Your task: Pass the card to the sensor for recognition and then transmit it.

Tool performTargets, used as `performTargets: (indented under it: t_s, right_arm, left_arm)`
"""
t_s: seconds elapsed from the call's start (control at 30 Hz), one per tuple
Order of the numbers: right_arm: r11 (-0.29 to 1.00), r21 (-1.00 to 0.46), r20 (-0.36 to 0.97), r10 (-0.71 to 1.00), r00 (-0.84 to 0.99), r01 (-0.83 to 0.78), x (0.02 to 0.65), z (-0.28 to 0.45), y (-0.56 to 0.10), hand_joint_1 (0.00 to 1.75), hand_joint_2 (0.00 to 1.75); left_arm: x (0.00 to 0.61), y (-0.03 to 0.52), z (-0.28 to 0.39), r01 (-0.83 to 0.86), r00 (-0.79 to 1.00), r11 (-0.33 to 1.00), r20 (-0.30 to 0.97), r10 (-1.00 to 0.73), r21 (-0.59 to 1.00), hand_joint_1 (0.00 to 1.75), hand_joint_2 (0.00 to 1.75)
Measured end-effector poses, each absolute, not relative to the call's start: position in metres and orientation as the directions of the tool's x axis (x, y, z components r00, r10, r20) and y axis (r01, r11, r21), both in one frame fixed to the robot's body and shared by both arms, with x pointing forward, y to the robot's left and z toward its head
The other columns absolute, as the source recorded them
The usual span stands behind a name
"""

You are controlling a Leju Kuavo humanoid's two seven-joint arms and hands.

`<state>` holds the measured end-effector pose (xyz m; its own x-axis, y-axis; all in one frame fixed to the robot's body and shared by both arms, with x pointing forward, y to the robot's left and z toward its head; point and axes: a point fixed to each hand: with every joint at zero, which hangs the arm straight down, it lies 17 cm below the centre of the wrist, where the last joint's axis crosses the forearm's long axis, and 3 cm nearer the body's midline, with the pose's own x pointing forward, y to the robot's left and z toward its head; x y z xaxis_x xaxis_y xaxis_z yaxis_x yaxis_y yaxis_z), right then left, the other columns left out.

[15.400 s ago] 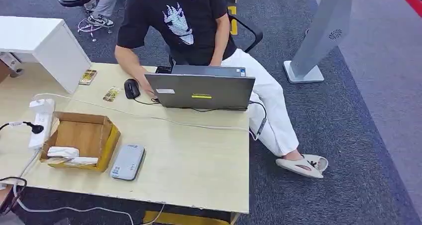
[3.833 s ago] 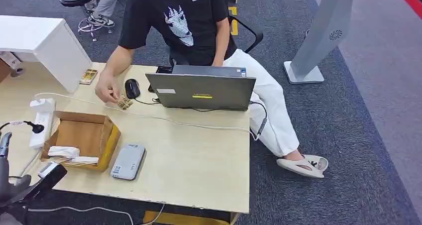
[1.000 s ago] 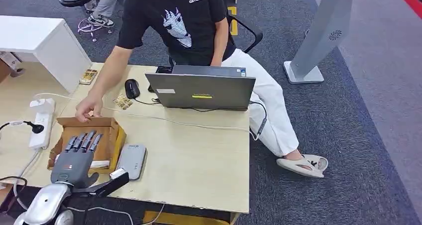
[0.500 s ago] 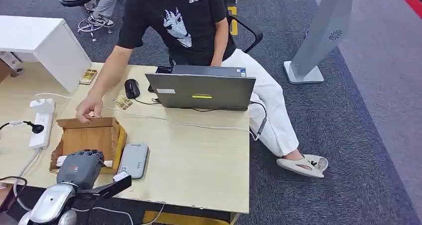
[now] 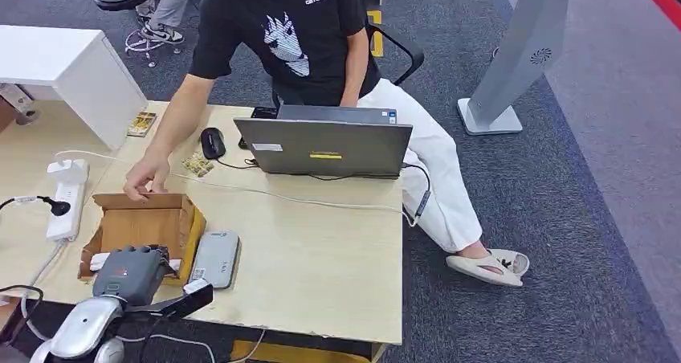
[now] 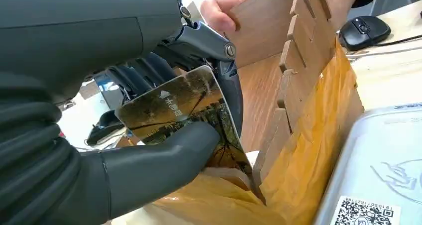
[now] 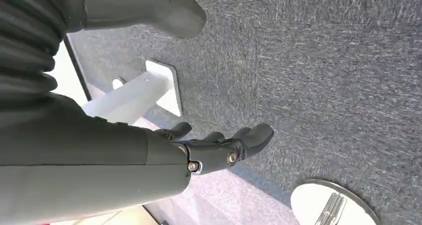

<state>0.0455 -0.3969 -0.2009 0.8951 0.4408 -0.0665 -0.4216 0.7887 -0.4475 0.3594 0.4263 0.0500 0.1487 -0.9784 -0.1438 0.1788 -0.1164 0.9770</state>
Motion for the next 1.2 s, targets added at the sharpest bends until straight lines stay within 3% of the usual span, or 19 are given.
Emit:
performTargets:
  t_s: [0.57, 0.87, 1.2]
  right_arm:
    - [0.815, -0.449, -0.053, 0.385, 0.921, -0.367, 0.043, -0.201, -0.394, 0.0, 1.75]
    - [0.814, -0.445, -0.049, 0.394, 0.918, -0.373, 0.044, -0.202, -0.389, 0.0, 1.75]
    - [0.804, -0.452, -0.067, 0.402, 0.913, -0.386, 0.043, -0.202, -0.39, 0.0, 1.75]
  left_arm:
    - [0.386, 0.406, 0.158, -0.129, 0.099, -0.1, -0.088, -0.991, 0.987, 1.75, 1.75]
    - [0.396, 0.395, 0.233, -0.303, 0.065, -0.137, -0.123, -0.99, 0.943, 1.75, 1.75]
    - [0.413, 0.405, 0.285, -0.378, 0.115, -0.202, -0.17, -0.979, 0.904, 1.75, 1.75]
